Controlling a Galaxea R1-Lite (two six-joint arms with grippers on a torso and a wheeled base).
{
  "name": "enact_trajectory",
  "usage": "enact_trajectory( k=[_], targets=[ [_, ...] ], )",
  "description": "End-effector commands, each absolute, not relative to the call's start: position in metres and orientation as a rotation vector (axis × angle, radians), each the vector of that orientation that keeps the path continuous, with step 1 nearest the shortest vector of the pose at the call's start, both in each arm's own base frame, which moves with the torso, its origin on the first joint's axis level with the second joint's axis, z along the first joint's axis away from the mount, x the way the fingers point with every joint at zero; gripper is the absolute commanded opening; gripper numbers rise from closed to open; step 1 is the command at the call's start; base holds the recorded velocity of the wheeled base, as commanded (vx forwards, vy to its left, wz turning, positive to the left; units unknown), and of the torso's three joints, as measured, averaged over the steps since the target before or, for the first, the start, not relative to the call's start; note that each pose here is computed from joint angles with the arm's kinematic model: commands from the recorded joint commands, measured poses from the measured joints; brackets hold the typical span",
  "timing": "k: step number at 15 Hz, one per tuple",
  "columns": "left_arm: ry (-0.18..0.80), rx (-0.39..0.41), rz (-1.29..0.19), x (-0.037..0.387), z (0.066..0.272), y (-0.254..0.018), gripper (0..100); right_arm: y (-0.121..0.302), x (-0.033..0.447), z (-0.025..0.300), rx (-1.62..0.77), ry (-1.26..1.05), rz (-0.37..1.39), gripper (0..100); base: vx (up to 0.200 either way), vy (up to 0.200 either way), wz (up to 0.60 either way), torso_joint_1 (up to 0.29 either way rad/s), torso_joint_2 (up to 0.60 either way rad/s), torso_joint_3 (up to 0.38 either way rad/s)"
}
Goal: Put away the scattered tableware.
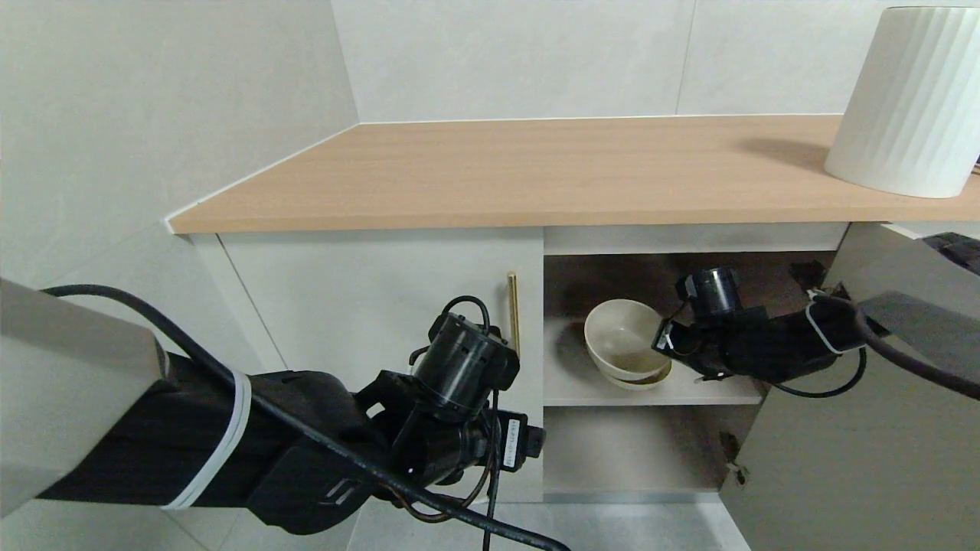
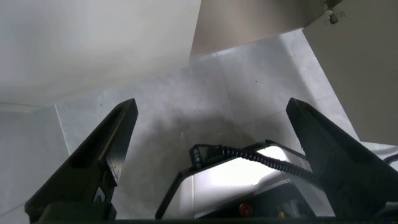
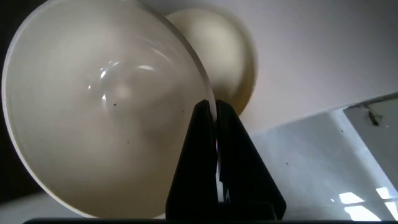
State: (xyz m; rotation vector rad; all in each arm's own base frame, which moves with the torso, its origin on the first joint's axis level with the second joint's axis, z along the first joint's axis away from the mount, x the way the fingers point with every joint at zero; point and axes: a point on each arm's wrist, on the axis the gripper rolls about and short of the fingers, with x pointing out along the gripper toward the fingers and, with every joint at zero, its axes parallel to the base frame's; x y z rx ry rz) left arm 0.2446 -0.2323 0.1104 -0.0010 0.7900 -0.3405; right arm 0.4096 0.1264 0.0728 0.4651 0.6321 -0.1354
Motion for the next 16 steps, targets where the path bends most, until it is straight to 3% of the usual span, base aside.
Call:
enact_trajectory(
  k=[1, 16],
  targets=[
    [0.789, -0.002, -0.339, 0.245, 0.111, -0.232, 100, 0.124, 0.418, 0.061, 0.465, 0.644, -0.152, 0, 0.0, 0.0, 0.0, 0.0, 0.0, 0.0],
    [0.79, -0.003, -0.339, 0.245, 0.111, -0.232, 100, 0.117, 0.433, 0.047, 0.469, 0.621, -0.227, 0, 0.0, 0.0, 0.0, 0.0, 0.0, 0.0]
  ],
)
